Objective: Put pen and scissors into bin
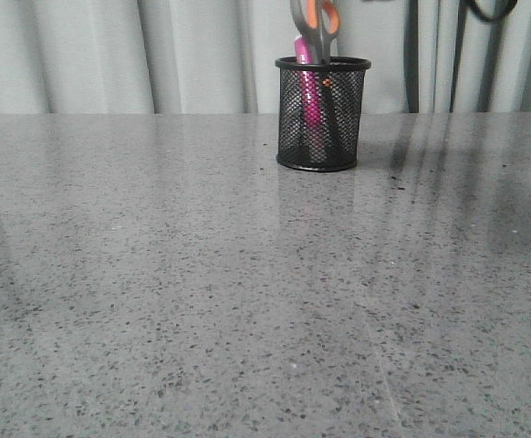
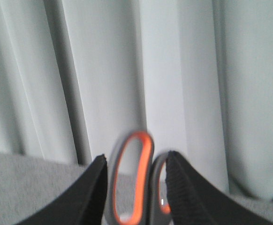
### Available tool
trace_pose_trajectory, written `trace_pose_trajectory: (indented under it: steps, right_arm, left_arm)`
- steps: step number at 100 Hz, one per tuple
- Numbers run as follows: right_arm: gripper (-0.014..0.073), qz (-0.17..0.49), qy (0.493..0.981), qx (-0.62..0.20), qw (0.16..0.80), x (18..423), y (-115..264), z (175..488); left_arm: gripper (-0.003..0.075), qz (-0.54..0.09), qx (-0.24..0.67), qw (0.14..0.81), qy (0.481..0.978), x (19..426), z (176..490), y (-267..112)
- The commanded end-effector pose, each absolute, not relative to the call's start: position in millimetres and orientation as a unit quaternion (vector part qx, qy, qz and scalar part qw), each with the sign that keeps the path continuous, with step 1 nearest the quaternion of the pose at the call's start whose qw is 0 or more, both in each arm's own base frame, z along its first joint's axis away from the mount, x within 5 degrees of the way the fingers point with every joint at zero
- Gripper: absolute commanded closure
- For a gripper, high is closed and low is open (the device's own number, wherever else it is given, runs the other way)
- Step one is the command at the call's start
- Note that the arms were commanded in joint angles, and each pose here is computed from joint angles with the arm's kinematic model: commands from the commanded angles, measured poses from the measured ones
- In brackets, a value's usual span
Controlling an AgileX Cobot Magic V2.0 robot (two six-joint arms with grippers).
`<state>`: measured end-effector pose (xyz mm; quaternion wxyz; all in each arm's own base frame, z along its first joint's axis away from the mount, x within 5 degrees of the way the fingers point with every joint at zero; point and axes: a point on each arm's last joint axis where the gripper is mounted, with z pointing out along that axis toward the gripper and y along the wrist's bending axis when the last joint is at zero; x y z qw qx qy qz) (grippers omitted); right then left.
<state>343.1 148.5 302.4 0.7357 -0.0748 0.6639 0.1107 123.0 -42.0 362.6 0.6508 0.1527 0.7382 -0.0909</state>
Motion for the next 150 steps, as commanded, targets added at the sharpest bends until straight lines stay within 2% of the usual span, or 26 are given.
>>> trace_pose_trajectory:
  steps: [1, 13, 35, 55, 62, 76, 91, 120, 150]
  right_arm:
    - [0.0332, 0.106, 0.579, -0.065, 0.805, 322.7, 137.3, 357.3]
    - [0.0398, 0.060, 0.563, -0.100, 0.819, 301.0, 127.0, 378.8]
    - [0.0671, 0.038, 0.563, -0.099, 0.820, 255.6, 91.5, 396.5]
    - [0.0671, 0.023, 0.582, -0.092, 0.808, 205.2, 57.6, 386.3]
    - [0.0671, 0.020, 0.581, -0.089, 0.809, 184.3, 48.3, 378.6]
    - [0.0671, 0.021, 0.559, -0.081, 0.825, 138.1, 32.4, 359.8]
    - [0.0671, 0.023, 0.549, -0.079, 0.832, 103.5, 21.1, 328.8]
    - [0.0671, 0.047, 0.587, -0.055, 0.806, 80.6, 11.5, 270.6]
    - [0.0671, 0.046, 0.595, -0.058, 0.800, 75.9, 10.0, 251.8]
  left_arm:
    - [0.0739, -0.097, 0.135, 0.689, 0.706, 122.0, 379.3, -40.3]
    - [0.0739, -0.097, 0.136, 0.688, 0.706, 122.0, 379.2, -40.3]
    - [0.0739, -0.091, 0.140, 0.689, 0.705, 122.1, 379.2, -40.1]
    - [0.0739, -0.078, 0.145, 0.692, 0.703, 124.1, 371.8, -39.7]
    - [0.0739, -0.077, 0.138, 0.709, 0.688, 123.4, 365.9, -38.5]
    - [0.0739, -0.093, 0.102, 0.742, 0.656, 114.5, 345.7, -33.2]
    - [0.0739, -0.094, 0.098, 0.733, 0.666, 102.4, 315.0, -29.1]
    - [0.0739, -0.100, 0.104, 0.728, 0.670, 74.9, 282.0, -22.4]
    - [0.0739, -0.105, 0.111, 0.740, 0.655, 56.2, 280.5, -18.3]
